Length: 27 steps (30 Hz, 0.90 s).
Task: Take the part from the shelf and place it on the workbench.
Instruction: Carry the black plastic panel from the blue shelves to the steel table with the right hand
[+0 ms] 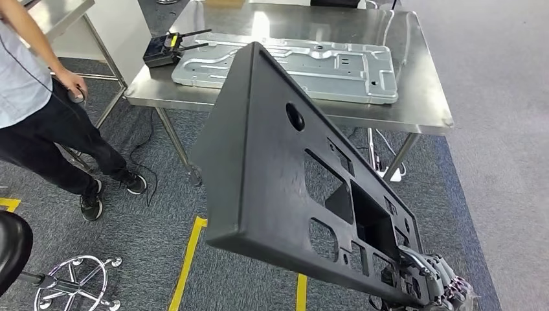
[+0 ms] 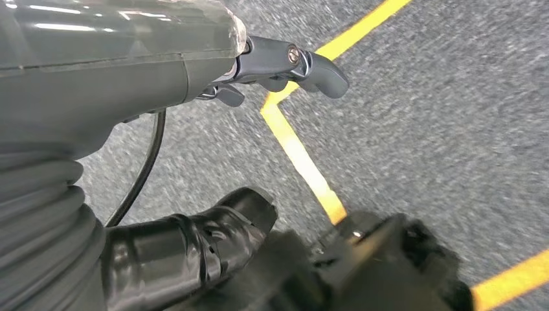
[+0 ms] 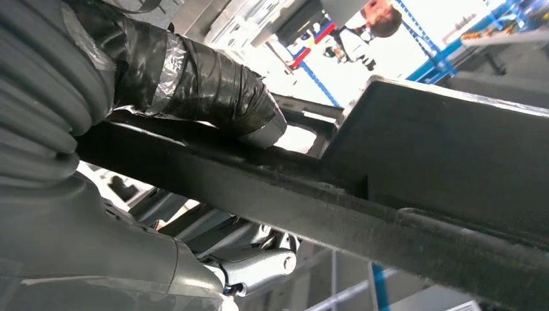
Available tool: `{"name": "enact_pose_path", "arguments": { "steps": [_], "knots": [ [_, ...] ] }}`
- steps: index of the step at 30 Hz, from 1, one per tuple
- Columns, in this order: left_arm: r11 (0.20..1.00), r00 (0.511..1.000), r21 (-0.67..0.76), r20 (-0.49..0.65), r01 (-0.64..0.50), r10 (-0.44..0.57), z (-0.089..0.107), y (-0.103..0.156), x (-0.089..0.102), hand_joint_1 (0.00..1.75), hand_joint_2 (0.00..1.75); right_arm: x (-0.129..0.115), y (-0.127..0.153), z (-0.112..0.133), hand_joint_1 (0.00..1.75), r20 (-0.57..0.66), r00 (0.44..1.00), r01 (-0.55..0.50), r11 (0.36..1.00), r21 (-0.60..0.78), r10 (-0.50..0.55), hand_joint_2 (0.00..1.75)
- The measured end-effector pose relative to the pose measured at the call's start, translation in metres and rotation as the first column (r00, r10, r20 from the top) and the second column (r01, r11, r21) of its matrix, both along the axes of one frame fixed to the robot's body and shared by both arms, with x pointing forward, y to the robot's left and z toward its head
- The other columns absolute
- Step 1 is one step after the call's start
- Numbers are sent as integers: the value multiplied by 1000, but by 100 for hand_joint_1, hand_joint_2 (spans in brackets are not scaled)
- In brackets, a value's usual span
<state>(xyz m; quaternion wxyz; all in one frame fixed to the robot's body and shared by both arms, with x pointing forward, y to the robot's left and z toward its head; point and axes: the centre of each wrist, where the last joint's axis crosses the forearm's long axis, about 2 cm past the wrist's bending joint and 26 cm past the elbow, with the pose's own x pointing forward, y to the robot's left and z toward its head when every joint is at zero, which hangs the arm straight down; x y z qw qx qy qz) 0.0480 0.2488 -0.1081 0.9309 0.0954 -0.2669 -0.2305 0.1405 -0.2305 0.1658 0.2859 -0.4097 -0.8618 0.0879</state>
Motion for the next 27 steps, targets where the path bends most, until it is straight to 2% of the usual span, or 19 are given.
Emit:
{"name": "enact_pose_path", "arguments": {
  "steps": [27],
  "knots": [
    [999,1000,-45,3,12,-12,0,-1,2,0,175,0,2,-2,175,-8,1000,1,1000,30,-1,175]
  ]
}}
